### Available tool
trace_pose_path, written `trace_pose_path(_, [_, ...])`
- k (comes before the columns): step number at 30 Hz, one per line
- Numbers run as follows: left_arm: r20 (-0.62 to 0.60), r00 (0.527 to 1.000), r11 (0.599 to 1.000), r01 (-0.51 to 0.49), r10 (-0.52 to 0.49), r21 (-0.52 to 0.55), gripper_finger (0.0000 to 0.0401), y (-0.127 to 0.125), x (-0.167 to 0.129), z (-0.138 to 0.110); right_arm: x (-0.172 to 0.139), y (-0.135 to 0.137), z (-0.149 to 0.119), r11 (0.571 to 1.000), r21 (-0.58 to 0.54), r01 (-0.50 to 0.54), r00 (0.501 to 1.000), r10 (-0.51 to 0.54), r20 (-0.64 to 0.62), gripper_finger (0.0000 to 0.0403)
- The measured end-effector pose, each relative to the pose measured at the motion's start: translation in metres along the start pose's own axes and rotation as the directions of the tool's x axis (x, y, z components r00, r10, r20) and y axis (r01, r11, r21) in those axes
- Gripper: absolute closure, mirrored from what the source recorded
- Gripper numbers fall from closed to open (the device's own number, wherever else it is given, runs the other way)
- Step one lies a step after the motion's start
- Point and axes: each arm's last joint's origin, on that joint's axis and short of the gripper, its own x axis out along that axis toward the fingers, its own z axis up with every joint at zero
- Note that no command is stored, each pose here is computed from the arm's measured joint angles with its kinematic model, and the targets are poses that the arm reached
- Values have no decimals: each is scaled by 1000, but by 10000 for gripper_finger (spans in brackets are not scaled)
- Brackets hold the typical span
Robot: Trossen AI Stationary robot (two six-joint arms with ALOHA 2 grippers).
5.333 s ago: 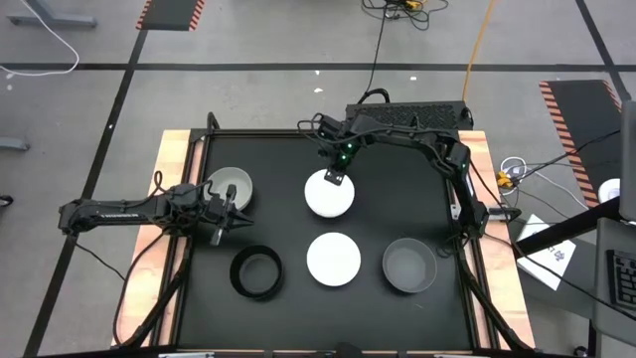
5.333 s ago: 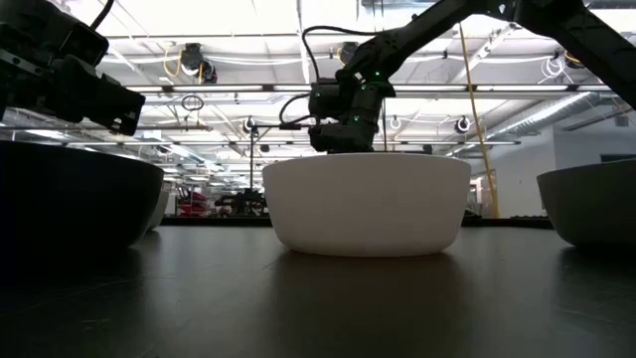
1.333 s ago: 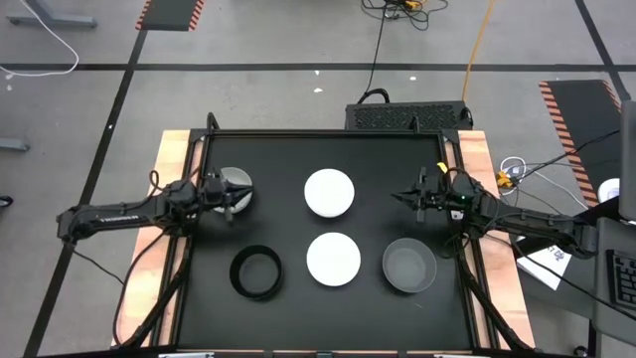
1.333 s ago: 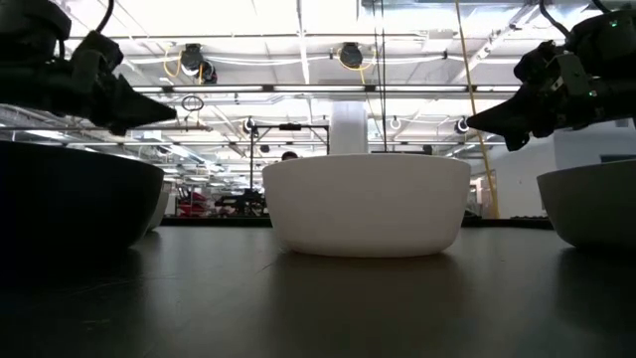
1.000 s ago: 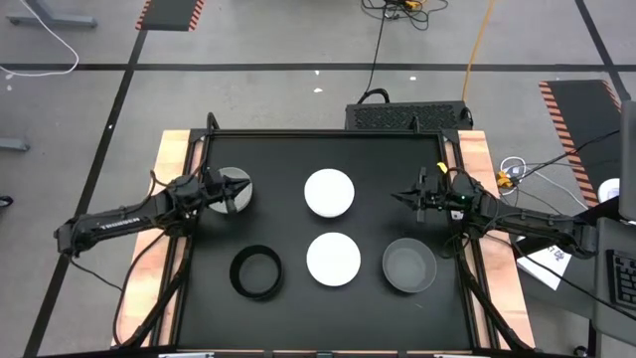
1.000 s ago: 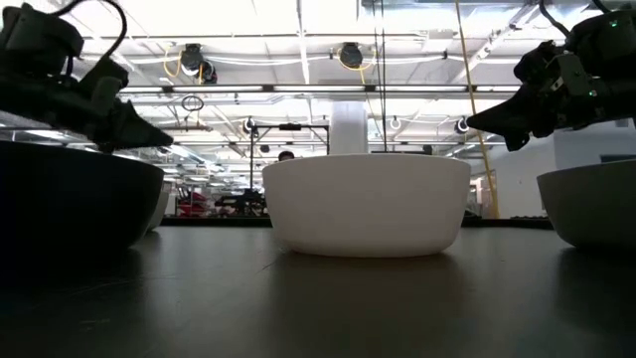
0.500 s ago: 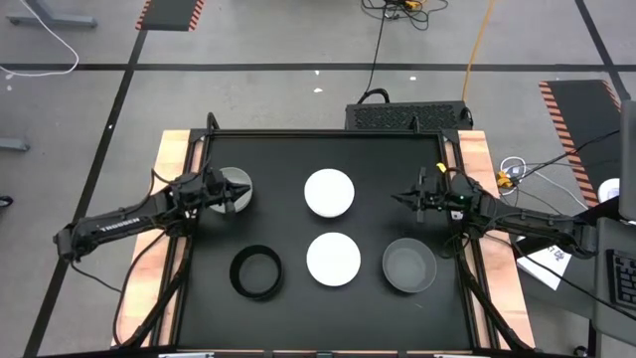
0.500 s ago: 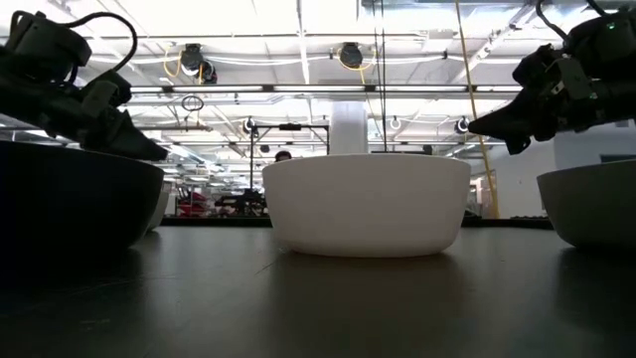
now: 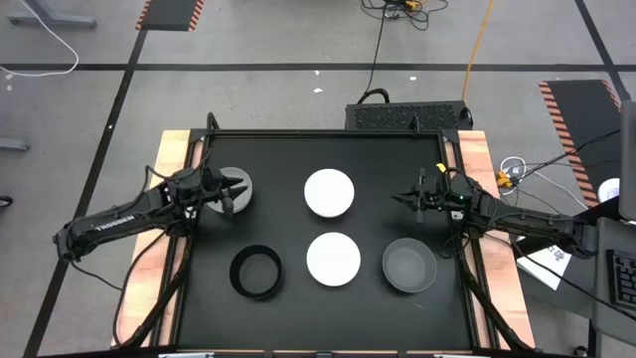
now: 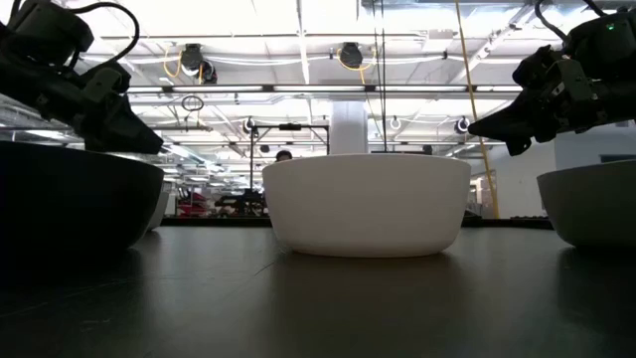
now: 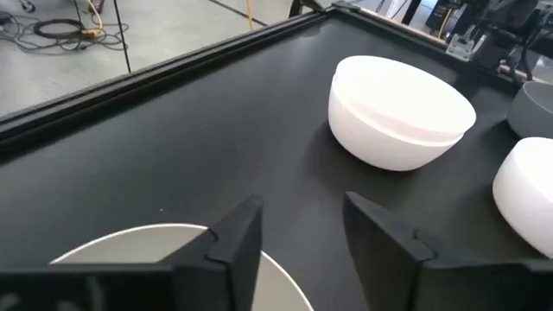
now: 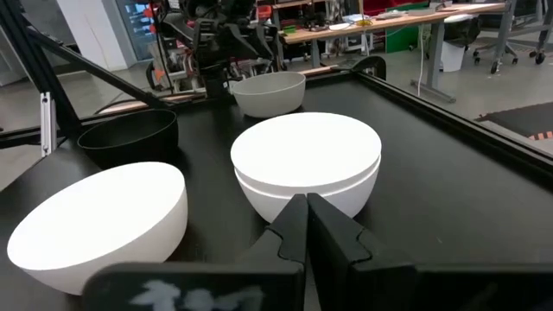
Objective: Nest bowls inside each other
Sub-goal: Stack the light grey bowl on top of the stacked white bowl
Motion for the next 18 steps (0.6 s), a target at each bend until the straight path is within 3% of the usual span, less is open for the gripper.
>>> trace_pose_path(4, [-16,1000,1000,-4,4,-23,200,0,2,-1,0,0,0,1000,6,0,1000,0,0,403])
trace_pose_path(10, [-94,995,999,-30,26,-43,181,0,8,-2,0,0,0,1000,8,0,1000,0,0,403])
trace_pose_path(18, [-161,986,998,-50,44,-35,182,-8,12,33,0,0,0,1000,8,0,1000,0,-4,403])
